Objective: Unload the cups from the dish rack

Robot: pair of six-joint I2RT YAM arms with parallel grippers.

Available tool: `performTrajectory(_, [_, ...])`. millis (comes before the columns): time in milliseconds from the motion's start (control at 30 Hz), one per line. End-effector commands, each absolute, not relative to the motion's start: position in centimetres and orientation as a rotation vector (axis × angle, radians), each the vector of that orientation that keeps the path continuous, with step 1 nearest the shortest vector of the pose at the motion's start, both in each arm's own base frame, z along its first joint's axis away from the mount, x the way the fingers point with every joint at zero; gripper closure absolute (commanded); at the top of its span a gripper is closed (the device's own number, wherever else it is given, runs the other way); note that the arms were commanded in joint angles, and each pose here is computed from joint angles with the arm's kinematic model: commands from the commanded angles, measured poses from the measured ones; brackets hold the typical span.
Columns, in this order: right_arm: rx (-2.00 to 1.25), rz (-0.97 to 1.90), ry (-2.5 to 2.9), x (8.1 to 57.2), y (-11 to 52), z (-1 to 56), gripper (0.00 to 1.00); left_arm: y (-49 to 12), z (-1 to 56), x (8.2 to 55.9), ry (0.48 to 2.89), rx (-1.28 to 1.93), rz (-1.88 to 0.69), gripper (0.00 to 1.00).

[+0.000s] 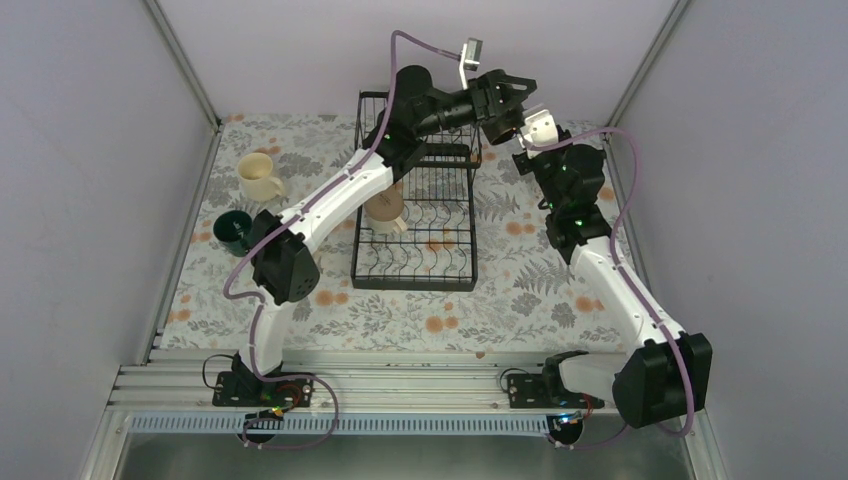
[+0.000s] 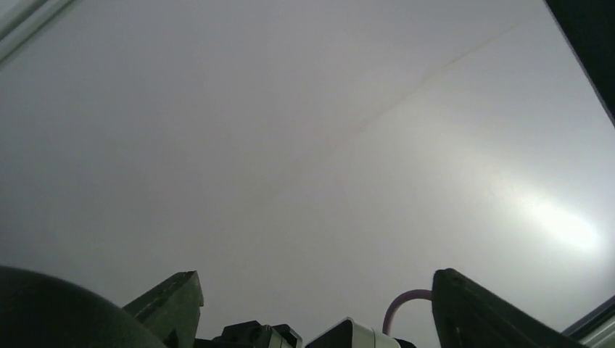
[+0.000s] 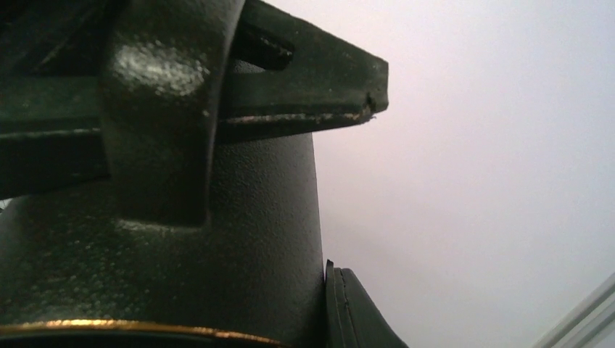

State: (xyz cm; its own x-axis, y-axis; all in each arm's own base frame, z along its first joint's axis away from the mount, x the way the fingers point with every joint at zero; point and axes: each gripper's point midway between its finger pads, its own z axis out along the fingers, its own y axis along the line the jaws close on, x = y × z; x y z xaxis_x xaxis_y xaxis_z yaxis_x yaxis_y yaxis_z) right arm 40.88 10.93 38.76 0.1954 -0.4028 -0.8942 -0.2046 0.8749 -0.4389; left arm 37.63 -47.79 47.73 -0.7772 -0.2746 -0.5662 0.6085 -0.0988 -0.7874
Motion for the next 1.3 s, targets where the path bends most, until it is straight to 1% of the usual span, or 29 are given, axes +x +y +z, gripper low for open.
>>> performTrajectory(0, [-0.477, -0.141, 1.246, 39.3, 10.9, 44.4, 0.97, -45.9, 53.0, 33.9, 1.385, 0.524, -1.947, 0.09])
performTrajectory(33, [-0.472, -0.139, 1.243, 39.3, 10.8, 44.7, 0.97, -45.8, 52.9, 33.9, 1.387, 0.527, -1.949, 0.01])
performTrajectory(67, [-0.47, -0.139, 1.242, 39.3, 10.8, 44.9, 0.97, -45.7, 52.8, 33.9, 1.393, 0.522, -1.951, 0.0])
performTrajectory(300, [-0.455, -0.12, 1.213, 38.5, 10.7, 47.4, 0.97, -45.0, 50.1, 35.7, 1.486, 0.473, -1.916, 0.0])
performTrajectory(533, [-0.422, -0.15, 1.185, 38.0, 9.7, 48.9, 0.97, -43.3, 47.8, 38.2, 1.582, 0.316, -1.931, 0.0])
performTrajectory(667, [-0.391, -0.188, 1.162, 38.1, 8.9, 49.8, 0.97, -43.3, 47.0, 38.8, 1.62, 0.251, -1.963, 0.0])
performTrajectory(867, [-0.405, -0.208, 1.153, 37.9, 8.6, 50.4, 0.97, -43.1, 45.5, 39.4, 1.653, 0.251, -1.93, 0.0])
performTrajectory(1000, [-0.425, -0.238, 1.18, 38.3, 8.0, 50.3, 0.97, -41.4, 45.8, 39.4, 1.648, 0.319, -1.822, 0.0])
performTrajectory(1267, [-0.47, -0.298, 1.34, 40.0, 5.1, 47.7, 0.97, -36.0, 47.5, 40.0, 1.633, 0.411, -1.46, 0.0])
